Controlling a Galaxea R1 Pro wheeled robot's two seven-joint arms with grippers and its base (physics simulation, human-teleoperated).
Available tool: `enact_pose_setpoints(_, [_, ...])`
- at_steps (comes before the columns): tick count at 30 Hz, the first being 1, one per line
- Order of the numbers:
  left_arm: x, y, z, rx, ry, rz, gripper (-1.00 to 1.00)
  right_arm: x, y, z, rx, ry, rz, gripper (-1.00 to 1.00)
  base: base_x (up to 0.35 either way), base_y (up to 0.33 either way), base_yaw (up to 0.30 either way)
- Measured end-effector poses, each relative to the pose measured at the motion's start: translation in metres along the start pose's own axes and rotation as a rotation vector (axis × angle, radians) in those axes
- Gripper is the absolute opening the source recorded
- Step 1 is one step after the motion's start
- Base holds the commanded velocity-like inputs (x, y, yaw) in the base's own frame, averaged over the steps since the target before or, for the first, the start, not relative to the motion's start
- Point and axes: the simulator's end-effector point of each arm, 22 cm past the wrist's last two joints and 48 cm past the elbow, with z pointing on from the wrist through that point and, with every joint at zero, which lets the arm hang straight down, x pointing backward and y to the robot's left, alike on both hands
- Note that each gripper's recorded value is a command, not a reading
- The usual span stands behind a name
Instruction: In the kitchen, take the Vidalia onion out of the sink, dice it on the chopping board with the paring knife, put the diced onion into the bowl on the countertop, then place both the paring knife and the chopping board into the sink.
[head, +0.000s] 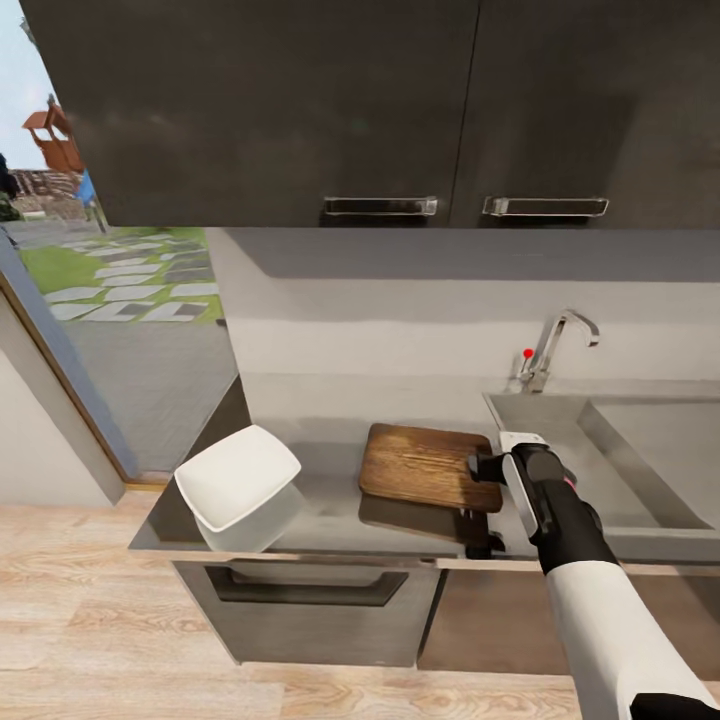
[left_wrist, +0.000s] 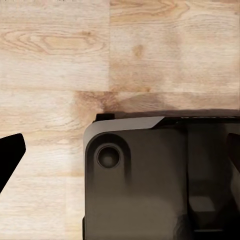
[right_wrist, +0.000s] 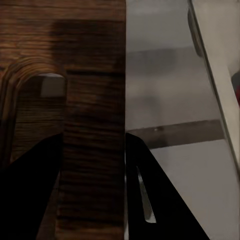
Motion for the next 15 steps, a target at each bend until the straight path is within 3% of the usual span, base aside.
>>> enact_pose_setpoints(11, [0.0,0.0,0.0,0.0,0.0,0.0,1.0,0.0,0.0013,-0.0001,-0.001,0.0,-0.004,-1.0,0.007,-0.002,0.0])
enact_pose_setpoints(15, [0.0002,0.0,-0.0001,0.0,0.0,0.0,1.0,0.0001,0.002,-0.0005,-0.003,0.0,-0.006,-1.0,0.114,0.0,0.0])
